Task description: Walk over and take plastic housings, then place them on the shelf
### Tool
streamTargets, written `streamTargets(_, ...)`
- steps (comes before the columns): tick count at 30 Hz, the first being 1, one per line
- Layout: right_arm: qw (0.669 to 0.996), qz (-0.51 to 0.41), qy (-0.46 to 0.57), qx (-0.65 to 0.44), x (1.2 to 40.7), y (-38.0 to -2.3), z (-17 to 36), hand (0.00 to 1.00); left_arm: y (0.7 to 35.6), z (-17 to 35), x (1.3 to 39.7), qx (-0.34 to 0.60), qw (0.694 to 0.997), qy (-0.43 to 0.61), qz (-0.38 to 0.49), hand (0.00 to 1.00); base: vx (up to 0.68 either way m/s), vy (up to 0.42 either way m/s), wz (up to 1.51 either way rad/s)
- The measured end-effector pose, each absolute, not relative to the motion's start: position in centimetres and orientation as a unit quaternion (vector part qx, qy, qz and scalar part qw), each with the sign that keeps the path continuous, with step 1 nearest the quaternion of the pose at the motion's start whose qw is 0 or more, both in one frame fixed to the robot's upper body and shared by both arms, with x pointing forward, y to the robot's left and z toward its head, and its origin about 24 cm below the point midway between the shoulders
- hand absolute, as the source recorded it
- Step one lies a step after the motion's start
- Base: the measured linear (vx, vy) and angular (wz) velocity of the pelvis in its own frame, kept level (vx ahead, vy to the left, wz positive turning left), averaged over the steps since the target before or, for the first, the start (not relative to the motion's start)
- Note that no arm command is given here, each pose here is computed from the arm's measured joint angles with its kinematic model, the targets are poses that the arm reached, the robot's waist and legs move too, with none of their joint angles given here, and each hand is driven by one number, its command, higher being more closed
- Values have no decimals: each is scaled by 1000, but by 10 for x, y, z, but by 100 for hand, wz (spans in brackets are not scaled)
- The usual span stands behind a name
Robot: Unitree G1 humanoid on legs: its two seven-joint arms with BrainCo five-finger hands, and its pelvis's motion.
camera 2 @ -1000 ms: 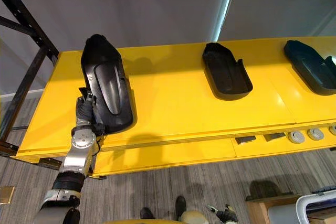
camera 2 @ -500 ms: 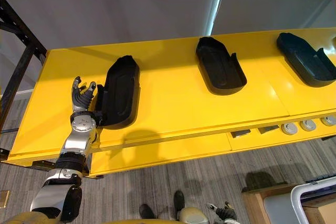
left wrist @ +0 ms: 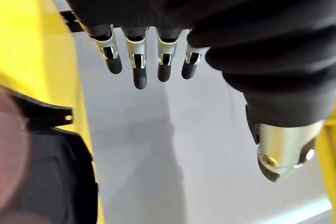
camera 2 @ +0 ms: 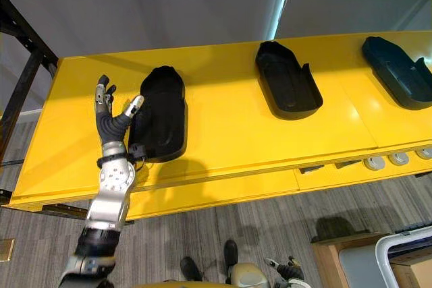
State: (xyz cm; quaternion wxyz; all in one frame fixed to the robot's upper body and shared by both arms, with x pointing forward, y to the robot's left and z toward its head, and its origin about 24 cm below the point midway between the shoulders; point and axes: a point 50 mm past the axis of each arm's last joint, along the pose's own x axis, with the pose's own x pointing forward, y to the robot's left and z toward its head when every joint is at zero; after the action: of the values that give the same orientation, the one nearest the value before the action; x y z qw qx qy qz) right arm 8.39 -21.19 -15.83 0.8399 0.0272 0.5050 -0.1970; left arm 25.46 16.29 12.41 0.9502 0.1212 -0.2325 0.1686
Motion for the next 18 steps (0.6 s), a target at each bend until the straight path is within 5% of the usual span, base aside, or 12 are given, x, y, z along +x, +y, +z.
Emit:
streamTargets(10,844,-183,504,13,79,-217,-157,0,153,56,206,173,976,-103,81,100,-36,0,2)
streamTargets(18,845,-175,505,3,80,-217,-157,0,145,35,206,221,972,-66,35,100,0,0,0)
